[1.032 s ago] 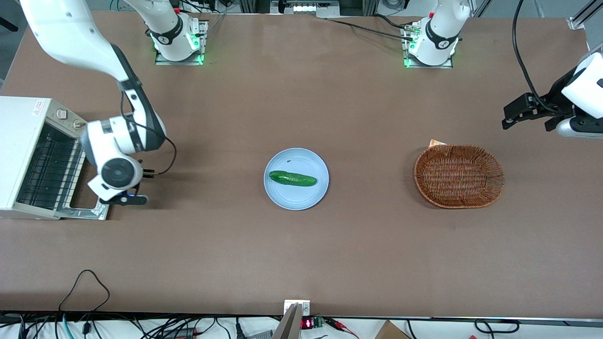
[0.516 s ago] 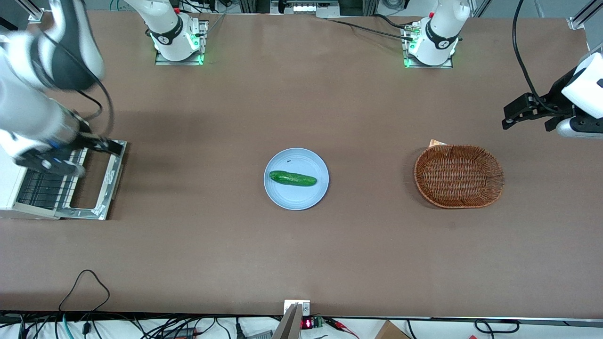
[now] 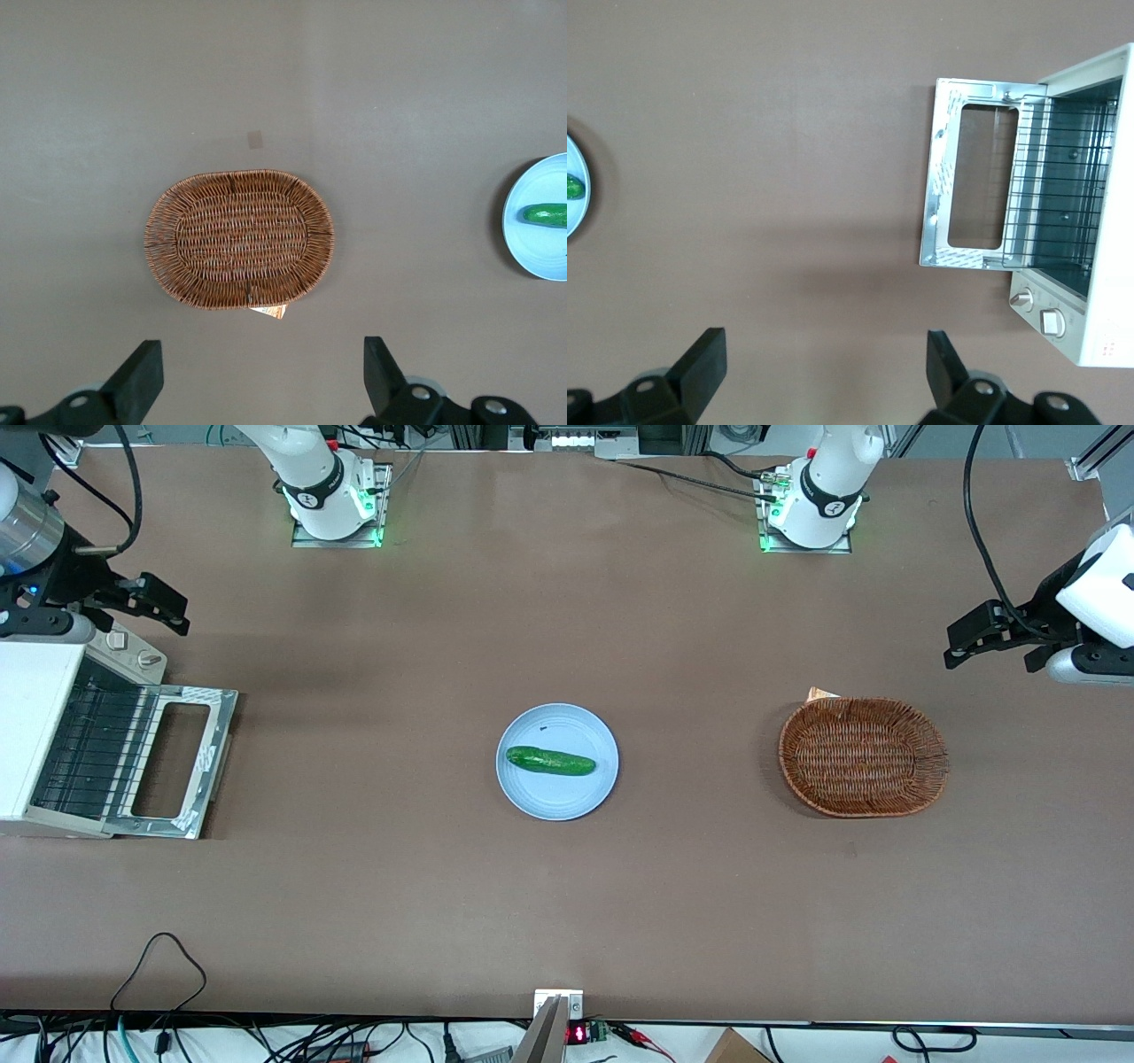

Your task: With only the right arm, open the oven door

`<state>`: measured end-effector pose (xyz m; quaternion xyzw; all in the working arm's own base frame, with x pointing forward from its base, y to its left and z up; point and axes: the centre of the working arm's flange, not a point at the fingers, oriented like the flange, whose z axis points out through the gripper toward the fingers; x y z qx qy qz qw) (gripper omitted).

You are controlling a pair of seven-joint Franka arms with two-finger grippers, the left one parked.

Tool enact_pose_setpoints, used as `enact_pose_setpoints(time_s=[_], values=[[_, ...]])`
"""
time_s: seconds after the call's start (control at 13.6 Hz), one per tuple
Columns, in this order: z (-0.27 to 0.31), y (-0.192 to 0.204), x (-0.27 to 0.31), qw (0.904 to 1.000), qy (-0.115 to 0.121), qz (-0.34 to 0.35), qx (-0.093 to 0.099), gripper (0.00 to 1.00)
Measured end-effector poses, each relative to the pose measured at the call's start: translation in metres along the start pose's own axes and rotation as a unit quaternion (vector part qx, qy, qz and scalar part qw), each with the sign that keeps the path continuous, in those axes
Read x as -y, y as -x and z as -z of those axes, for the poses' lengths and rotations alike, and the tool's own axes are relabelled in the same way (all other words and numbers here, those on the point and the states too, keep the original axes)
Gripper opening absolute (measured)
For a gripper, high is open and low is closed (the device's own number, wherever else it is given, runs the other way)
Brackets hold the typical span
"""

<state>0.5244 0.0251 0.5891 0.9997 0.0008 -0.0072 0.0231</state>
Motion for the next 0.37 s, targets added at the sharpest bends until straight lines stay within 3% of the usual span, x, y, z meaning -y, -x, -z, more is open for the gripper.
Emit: enact_pose_setpoints(time_s=[0.37], values=[[-0.0076,-0.0018,0.0006,0.9999,0.0,0.011,0.007,1.0]])
